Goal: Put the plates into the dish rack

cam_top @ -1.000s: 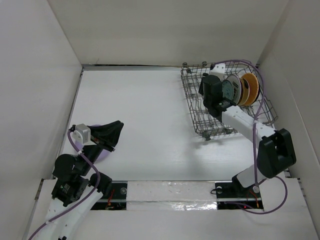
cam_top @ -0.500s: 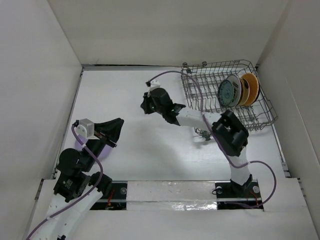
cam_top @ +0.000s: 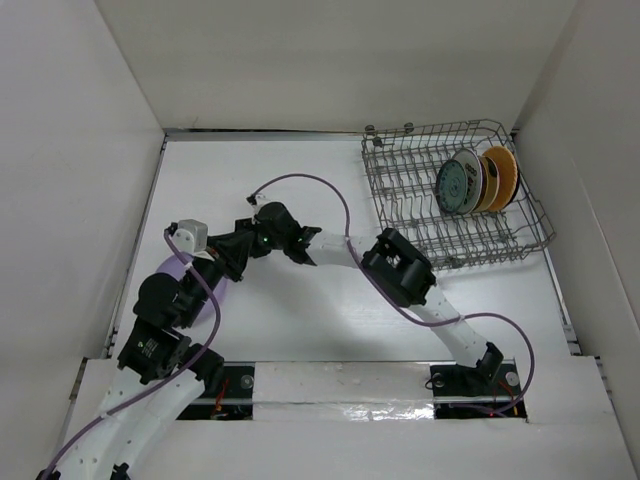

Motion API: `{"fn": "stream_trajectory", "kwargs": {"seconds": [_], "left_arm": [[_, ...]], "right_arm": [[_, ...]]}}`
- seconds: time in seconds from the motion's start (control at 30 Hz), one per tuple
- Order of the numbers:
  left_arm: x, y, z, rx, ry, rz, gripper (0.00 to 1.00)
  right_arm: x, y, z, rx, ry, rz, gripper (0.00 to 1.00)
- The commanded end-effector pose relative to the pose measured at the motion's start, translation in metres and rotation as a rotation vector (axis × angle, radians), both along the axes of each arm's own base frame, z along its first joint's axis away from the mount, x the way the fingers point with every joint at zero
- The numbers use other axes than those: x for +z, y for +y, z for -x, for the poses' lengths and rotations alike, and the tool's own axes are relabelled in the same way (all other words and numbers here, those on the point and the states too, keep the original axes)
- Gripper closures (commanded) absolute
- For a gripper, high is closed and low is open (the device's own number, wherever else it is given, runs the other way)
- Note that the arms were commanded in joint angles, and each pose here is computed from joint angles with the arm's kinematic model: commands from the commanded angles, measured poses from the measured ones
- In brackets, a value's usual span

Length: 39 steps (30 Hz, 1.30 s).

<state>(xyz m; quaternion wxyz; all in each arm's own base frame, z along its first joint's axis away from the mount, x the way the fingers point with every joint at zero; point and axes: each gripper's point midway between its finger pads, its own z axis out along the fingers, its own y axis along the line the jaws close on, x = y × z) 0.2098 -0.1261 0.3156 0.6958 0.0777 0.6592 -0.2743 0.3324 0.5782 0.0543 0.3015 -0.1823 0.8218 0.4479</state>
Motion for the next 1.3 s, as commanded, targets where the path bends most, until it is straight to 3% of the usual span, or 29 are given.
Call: {"fn": "stream_trajectory", "kwargs": {"seconds": [0.0, 0.37, 0.47, 0.77, 1.03, 1.1, 1.27], "left_arm": [[0.003, 0.001, -0.008, 0.024, -0.015, -0.008, 0.88], [-0.008, 0.000, -0.023, 0.039, 0.036, -0.041, 0.87], [-0.009, 0.000, -0.025, 0.047, 0.038, -0.043, 0.87], [-0.004, 0.000, -0.019, 0.034, 0.013, -0.035, 0.87], [0.005, 0.000, -0.010, 0.007, -0.021, -0.019, 0.87], [0.008, 0.001, -0.007, 0.007, -0.034, -0.012, 0.87], [0.012, 0.002, -0.002, -0.003, -0.051, 0.002, 0.87]], "right_arm": [[0.019, 0.024, 0.007, 0.042, 0.081, -0.133, 0.34], [-0.020, 0.058, 0.046, 0.132, 0.205, -0.162, 0.33], [-0.027, 0.059, 0.050, 0.124, 0.207, -0.146, 0.37], [-0.066, 0.033, 0.036, -0.016, 0.092, 0.045, 0.46], [-0.078, 0.002, 0.020, -0.102, -0.022, 0.172, 0.84], [-0.072, 0.002, 0.022, -0.092, -0.034, 0.146, 1.00], [-0.012, -0.010, 0.007, -0.136, -0.100, 0.001, 1.00]]}}
